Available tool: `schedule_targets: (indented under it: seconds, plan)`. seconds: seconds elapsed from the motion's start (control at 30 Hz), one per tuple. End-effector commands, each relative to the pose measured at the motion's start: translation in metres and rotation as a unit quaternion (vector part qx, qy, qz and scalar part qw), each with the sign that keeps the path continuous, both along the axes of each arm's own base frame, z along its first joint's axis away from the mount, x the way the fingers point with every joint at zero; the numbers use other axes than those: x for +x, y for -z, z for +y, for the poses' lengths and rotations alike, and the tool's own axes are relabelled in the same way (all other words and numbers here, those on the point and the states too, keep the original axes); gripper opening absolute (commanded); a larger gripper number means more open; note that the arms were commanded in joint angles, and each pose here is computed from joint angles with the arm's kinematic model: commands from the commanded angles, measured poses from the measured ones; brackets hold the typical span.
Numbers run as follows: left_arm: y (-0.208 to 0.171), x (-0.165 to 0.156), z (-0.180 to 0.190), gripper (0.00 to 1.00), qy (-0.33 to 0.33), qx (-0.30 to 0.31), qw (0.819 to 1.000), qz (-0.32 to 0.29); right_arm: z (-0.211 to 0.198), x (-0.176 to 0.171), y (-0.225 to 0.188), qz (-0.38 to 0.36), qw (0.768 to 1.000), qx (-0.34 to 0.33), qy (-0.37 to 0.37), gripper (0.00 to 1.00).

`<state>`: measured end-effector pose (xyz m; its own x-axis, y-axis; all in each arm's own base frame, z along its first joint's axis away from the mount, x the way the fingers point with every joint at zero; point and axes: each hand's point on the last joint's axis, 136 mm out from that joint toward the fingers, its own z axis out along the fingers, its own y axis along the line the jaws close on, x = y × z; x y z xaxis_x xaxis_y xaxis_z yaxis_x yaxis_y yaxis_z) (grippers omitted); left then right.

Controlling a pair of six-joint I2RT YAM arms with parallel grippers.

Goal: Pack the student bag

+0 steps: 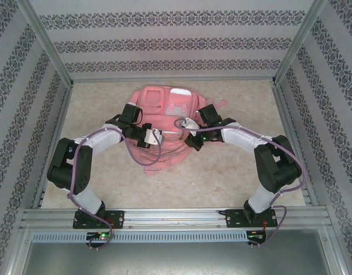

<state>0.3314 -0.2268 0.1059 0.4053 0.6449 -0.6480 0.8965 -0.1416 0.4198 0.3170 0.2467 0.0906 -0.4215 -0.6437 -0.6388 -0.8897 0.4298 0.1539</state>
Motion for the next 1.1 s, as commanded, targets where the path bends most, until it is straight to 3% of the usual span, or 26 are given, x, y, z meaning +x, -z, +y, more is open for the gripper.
schedule_targets:
  seconds: [0.0,0.13,0.63,0.83,1.07]
  plan:
    - [-0.001,-0.013,0.007,0.0,-0.041,-0.022,0.997,0.063,-0.013,-0.016,-0.013,-0.019,0.999,-0.015,-0.023,0.0]
    - [0.002,-0.014,0.004,0.0,-0.031,-0.032,0.997,0.055,-0.015,-0.019,-0.004,-0.053,0.997,-0.057,-0.028,0.0]
    - [0.015,-0.043,0.011,0.0,0.032,-0.004,0.997,0.063,-0.086,0.071,0.009,-0.109,0.973,-0.149,0.141,0.0]
    - [0.012,-0.046,0.01,0.0,0.035,-0.007,0.997,0.065,-0.072,0.059,0.026,-0.109,0.979,-0.137,0.103,0.0]
    - [0.004,-0.054,0.007,0.0,0.067,-0.016,0.996,0.057,-0.083,0.068,0.034,-0.113,0.971,-0.139,0.156,0.0]
